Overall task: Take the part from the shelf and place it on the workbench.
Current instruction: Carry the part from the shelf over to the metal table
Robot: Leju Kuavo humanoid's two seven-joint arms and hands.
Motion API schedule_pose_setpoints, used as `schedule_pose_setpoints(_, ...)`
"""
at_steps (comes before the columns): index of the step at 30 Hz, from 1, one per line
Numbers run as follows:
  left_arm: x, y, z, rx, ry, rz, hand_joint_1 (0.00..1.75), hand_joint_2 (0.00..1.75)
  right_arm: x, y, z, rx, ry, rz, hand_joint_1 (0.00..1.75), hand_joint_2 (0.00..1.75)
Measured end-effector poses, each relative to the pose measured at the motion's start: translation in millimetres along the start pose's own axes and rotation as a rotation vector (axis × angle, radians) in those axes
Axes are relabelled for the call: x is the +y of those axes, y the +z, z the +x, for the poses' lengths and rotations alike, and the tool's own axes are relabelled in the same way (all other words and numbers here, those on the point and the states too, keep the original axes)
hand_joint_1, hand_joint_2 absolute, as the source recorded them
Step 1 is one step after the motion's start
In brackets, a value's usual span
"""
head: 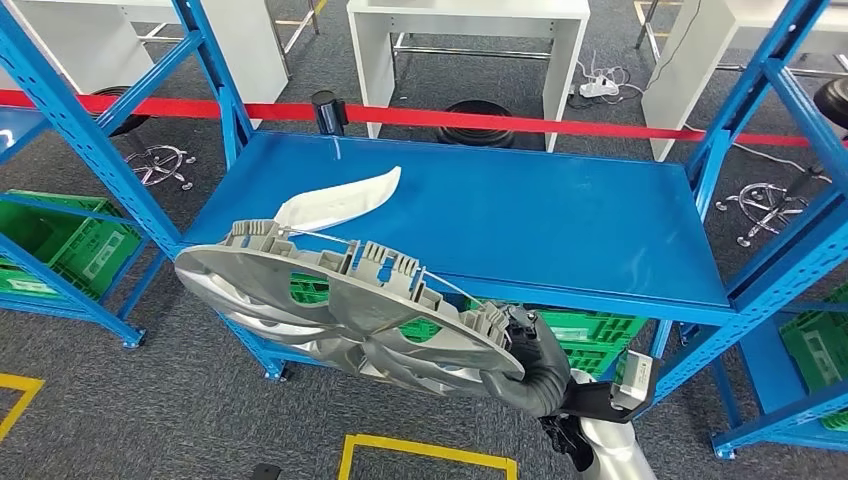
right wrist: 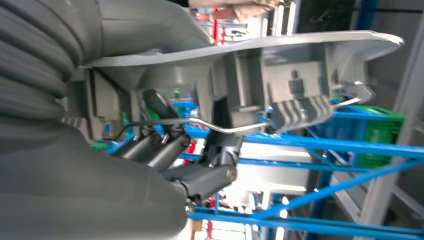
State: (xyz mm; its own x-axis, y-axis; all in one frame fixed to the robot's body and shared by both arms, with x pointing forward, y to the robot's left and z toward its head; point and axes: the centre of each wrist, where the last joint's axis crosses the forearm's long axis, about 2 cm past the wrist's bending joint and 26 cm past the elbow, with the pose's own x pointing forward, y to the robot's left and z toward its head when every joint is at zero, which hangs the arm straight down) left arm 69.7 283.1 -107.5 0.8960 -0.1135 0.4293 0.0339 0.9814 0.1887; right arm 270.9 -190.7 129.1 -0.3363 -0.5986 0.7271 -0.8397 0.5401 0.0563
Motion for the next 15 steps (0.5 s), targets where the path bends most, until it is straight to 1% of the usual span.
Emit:
schedule_pose_setpoints(10,0.8,-1.0,3.0,-0.008,0.001,0.002,0.0,1.75,1.0,-3.3,-1.8,-0.018,-0.06,0.035,1.75,1.75)
schedule_pose_setpoints(15,0.4,-0.9,2.7,-0.009,0.001,0.001,0.0,1.75,0.8,-2.2,-5.2,0.007,-0.047,0.033,1.75,1.75)
